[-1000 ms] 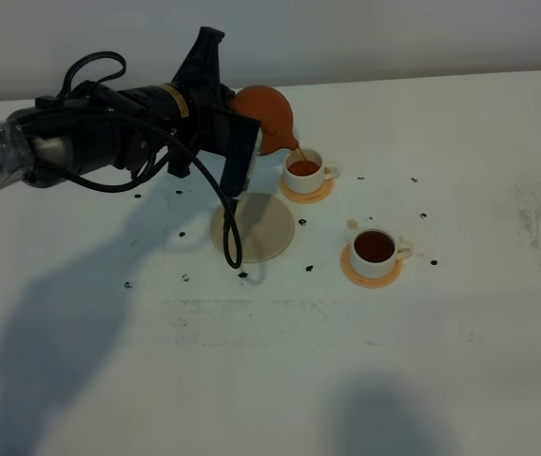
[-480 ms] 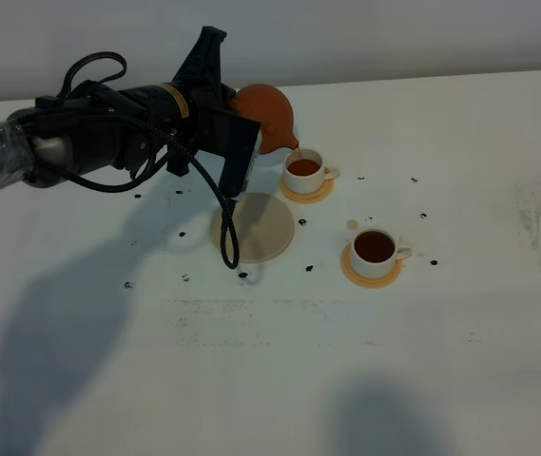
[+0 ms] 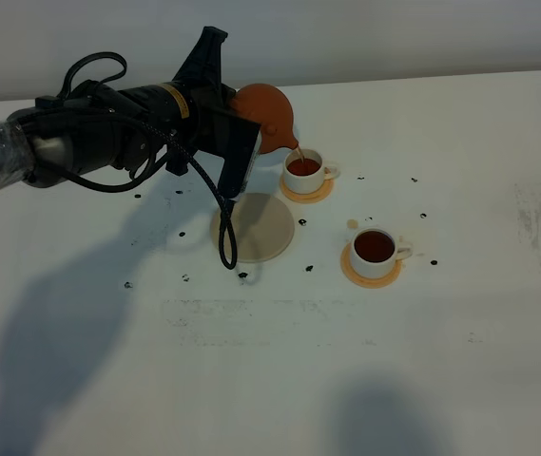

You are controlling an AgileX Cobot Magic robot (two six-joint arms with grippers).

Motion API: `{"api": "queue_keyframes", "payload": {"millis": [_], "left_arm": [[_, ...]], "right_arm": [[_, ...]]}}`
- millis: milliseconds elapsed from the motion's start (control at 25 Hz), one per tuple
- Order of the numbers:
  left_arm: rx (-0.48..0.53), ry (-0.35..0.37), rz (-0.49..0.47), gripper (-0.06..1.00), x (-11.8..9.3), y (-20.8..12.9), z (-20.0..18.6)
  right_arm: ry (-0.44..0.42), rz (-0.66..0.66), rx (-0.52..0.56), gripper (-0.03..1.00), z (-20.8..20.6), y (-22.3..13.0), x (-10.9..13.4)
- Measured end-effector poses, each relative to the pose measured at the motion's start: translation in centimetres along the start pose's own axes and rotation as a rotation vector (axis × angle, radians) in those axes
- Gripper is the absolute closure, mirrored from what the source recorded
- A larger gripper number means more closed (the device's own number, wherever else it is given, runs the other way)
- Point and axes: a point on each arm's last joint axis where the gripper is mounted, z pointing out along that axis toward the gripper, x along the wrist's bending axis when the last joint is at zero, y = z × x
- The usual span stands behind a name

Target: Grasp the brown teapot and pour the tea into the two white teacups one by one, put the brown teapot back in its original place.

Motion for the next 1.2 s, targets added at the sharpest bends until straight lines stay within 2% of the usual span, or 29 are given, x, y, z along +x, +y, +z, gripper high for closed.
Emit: {"api": "queue_keyframes", "payload": {"millis": [400, 1200], "left_arm": [[0.000, 0.001, 0.009, 0.84, 0.01, 0.00, 0.00], [0.000, 0.008, 0.102, 0.84, 0.07, 0.00, 0.00]], "right_arm": [[0.000, 0.000, 0.000, 0.77, 0.00, 0.00, 0.00], [0.000, 0.000, 0.000, 0.77, 0.00, 0.00, 0.00]]}}
